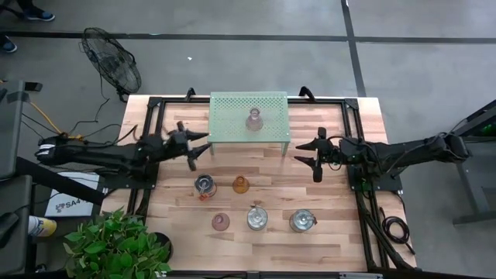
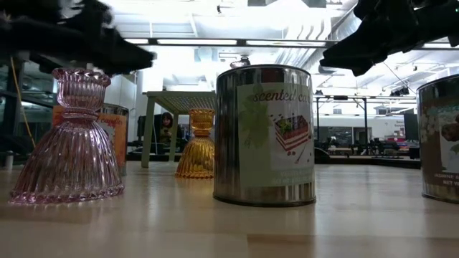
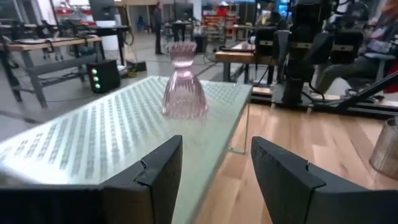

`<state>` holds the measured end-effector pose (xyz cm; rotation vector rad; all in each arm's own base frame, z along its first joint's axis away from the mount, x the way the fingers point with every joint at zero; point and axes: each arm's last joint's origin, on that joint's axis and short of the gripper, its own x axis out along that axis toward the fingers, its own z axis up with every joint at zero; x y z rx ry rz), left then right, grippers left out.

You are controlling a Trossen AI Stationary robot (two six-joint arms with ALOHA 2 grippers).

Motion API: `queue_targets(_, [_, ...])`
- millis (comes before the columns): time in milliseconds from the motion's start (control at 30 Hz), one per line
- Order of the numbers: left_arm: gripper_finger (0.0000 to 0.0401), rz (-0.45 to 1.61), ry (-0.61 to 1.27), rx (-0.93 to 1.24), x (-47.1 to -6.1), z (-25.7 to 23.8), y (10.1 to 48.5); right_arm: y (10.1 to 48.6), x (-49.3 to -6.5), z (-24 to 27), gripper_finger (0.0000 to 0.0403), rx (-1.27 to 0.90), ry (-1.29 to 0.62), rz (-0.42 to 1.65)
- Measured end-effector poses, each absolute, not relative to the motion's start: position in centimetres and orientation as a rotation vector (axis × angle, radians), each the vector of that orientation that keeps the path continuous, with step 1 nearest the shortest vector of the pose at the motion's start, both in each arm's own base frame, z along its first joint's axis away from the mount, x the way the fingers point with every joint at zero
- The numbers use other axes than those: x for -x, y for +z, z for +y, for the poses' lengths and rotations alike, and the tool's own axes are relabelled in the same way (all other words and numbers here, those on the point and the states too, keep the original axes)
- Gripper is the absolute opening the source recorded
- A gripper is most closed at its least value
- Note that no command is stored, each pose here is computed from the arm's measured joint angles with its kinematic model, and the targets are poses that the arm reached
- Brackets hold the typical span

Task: Pick & Place candle stick holders
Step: Put the top pink glass candle holder on the shelf

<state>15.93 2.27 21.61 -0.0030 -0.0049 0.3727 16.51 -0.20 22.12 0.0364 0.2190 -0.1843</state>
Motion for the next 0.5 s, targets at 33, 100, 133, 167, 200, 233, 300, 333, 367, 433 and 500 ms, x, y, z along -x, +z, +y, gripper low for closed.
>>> queue_targets(33, [0.0188,0.006,0.379,-0.006,-16.6,2.8,22.1,21.9,-16.5,-0.2,0.0167,-0.026,-0.186,0.208])
queue_targets(100, [0.0188,0.034,0.386,-0.03,-18.1,4.0,23.1,21.2,-16.4,-0.3,0.0167,-0.024,-0.202,0.183])
queue_targets(133, [0.0188,0.047,0.381,-0.04,-18.9,4.6,23.6,20.9,-16.3,-0.3,0.0167,-0.025,-0.212,0.172])
queue_targets(167, [0.0188,0.06,0.374,-0.044,-19.8,5.3,24.0,20.5,-16.2,-0.3,0.0167,-0.027,-0.22,0.158])
queue_targets(200, [0.0188,0.07,0.358,-0.043,-20.6,6.0,24.4,20.2,-16.1,-0.3,0.0167,-0.03,-0.224,0.146])
queue_targets(233, [0.0188,0.08,0.345,-0.041,-21.4,6.7,24.7,19.9,-16.0,-0.3,0.0167,-0.032,-0.225,0.133])
queue_targets(300, [0.0188,0.1,0.331,-0.037,-23.2,7.9,25.1,19.6,-15.9,-0.3,0.0167,-0.034,-0.225,0.12])
queue_targets(333, [0.0188,0.111,0.333,-0.036,-23.9,8.5,25.2,19.5,-15.9,-0.3,0.0167,-0.035,-0.225,0.115])
queue_targets(367, [0.0188,0.121,0.336,-0.034,-24.7,9.1,25.2,19.5,-15.9,-0.3,0.0167,-0.036,-0.225,0.113])
queue_targets(433, [0.0188,0.138,0.346,-0.031,-26.1,10.0,25.1,19.4,-15.9,-0.3,0.0167,-0.034,-0.225,0.123])
queue_targets(500, [0.0188,0.149,0.353,-0.036,-27.5,10.8,25.1,19.3,-15.9,-0.3,0.0167,-0.034,-0.219,0.128])
